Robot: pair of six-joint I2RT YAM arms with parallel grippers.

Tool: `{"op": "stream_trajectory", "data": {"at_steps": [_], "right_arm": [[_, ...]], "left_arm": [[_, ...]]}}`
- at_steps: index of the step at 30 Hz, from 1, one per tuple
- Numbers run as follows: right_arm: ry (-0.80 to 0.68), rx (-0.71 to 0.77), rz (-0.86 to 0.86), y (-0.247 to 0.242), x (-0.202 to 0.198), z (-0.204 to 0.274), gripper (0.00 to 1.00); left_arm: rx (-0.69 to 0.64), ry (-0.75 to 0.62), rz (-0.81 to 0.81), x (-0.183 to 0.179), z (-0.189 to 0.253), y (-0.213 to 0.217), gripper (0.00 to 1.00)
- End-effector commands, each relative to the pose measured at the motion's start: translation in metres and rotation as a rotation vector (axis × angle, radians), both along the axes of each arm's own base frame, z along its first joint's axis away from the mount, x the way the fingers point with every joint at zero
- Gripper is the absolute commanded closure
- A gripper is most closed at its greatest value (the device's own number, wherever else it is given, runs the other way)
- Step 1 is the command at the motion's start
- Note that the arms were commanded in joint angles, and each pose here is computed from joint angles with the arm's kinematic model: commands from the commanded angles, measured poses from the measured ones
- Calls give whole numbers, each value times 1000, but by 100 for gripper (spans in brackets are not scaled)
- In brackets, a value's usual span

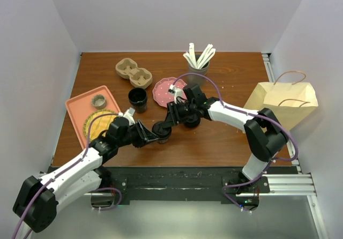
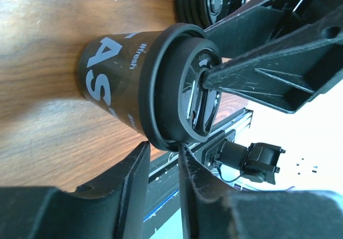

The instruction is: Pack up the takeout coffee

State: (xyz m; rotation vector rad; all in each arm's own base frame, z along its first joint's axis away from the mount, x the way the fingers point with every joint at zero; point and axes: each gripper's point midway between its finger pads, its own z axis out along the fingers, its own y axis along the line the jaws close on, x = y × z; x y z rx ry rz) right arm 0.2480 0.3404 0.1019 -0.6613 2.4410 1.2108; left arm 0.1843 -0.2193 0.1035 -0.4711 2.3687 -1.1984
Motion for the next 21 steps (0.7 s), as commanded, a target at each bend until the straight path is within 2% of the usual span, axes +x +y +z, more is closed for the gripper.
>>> {"op": "stream_trajectory", "data": {"at_steps": [1,11,21], "right_arm": [[51,-152,85,-22,-20,-36,50],[23,-119,106,-11,-11,-14,39],[13,-121,121,-6,-3,-7,34]], "left_arm": [[88,35,10,-4,-9,10,66],[84,29,3,-3,-2,8,59],[98,8,-6,-2,14,9,50]]}}
